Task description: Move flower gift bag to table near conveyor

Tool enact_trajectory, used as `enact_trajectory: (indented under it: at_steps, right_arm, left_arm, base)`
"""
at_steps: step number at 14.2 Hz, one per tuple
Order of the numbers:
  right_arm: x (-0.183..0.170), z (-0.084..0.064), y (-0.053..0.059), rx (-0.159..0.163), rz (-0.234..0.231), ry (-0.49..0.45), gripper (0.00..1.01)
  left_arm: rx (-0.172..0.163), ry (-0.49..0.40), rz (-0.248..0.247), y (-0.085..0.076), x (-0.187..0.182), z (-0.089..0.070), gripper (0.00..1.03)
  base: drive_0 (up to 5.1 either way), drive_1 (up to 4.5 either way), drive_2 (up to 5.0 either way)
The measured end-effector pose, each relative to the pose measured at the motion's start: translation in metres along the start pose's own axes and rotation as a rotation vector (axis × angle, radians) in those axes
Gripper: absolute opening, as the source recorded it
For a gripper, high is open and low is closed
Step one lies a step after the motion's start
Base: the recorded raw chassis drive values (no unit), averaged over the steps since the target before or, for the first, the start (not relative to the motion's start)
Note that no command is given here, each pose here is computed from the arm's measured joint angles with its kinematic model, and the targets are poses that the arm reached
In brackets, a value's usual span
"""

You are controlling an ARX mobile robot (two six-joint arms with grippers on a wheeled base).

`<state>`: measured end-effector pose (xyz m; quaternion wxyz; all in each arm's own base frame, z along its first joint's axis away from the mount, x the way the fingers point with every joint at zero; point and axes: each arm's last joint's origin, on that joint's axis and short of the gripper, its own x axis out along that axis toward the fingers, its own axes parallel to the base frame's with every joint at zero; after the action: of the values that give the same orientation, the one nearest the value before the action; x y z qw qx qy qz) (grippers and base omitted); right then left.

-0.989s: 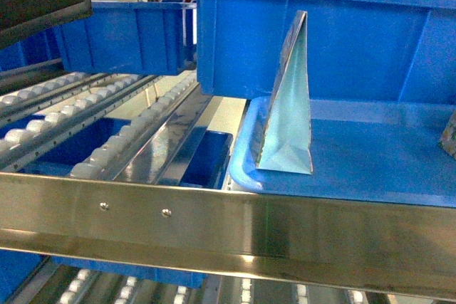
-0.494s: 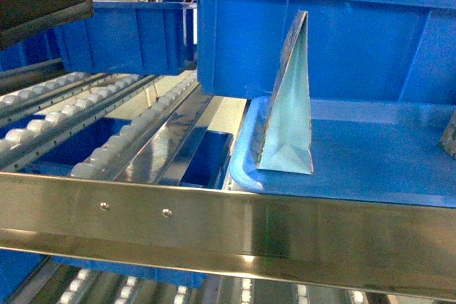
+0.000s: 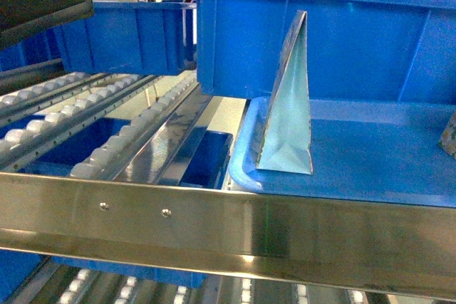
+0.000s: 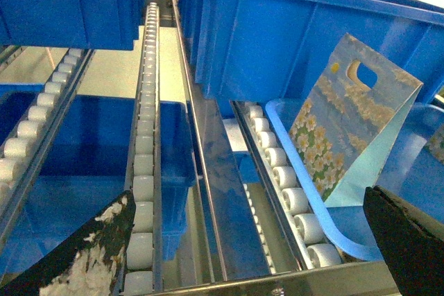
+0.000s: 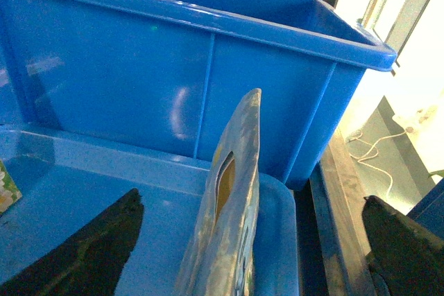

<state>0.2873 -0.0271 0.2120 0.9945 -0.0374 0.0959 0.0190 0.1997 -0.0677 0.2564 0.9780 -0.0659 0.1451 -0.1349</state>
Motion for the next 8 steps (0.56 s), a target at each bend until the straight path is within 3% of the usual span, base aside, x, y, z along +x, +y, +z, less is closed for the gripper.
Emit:
enact_trajectory:
  at_steps: [2,5,7,8]
  right_arm:
    - [0.0,0.0,0.0,0.001,0.0,0.0,0.72]
    - [0.0,0.0,0.0,0.002,0.001,0.0,0.25]
    - [0.0,-0.0001,0.0001,0.003,0.003,0.0,0.02]
    - [0.0,-0.0002,0.0001,0.006,0.004,0.001,0.02]
  left_arm:
    - [0.0,0.0,0.0,0.0,0.0,0.0,0.98]
    - [0.0,0.0,0.0,0.0,0.0,0.0,0.98]
    - [0.0,0.0,0.0,0.0,0.0,0.0,0.98]
    - [0.0,0.0,0.0,0.0,0.0,0.0,0.98]
  base:
    - [0.0,0.0,0.0]
    - [0.0,0.0,0.0]
    - [0.0,0.0,0.0]
    - [0.0,0.0,0.0]
